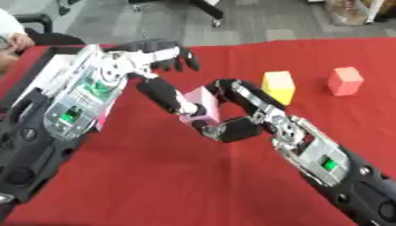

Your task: Pick up the objects with one hand, pass them to the other hand, and then place them into the box on the other side of the table.

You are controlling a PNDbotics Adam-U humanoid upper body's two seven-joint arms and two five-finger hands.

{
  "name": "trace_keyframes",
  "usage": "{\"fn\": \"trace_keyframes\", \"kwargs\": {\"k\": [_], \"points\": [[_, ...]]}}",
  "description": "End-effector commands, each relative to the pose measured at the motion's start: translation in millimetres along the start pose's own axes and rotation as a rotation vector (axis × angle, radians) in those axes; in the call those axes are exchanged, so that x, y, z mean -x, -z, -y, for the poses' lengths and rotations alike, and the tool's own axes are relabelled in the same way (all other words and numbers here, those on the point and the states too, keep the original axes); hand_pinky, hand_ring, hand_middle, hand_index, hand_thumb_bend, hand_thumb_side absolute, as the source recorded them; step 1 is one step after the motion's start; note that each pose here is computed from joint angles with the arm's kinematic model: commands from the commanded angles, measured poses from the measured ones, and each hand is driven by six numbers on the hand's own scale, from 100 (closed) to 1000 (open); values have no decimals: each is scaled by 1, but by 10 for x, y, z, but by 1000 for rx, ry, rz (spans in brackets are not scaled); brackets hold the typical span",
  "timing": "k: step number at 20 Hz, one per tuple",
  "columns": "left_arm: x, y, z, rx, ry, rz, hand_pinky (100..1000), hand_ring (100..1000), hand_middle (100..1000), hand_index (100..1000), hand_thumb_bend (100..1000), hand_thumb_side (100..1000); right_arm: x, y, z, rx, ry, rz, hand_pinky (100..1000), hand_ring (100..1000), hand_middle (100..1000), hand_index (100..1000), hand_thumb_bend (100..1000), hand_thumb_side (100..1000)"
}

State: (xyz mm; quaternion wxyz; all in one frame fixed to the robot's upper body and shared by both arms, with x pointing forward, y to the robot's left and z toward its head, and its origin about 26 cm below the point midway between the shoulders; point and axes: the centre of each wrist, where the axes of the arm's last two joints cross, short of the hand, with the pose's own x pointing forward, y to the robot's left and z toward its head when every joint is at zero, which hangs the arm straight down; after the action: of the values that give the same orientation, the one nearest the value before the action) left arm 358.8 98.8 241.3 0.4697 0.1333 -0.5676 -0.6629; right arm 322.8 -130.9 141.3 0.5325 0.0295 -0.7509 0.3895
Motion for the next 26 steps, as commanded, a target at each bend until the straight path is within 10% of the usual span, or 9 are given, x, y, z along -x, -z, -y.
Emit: {"fn": "trace_keyframes", "kwargs": {"k": [1, 26], "points": [[34, 13, -33, 58, -52, -37, 845, 828, 821, 832, 441, 356, -151, 11, 59, 2, -19, 55, 786, 531, 489, 582, 173, 100], [157, 7, -7, 171, -239, 19, 863, 828, 825, 846, 460, 457, -158, 4, 66, 5, -22, 50, 778, 524, 484, 577, 191, 100]]}}
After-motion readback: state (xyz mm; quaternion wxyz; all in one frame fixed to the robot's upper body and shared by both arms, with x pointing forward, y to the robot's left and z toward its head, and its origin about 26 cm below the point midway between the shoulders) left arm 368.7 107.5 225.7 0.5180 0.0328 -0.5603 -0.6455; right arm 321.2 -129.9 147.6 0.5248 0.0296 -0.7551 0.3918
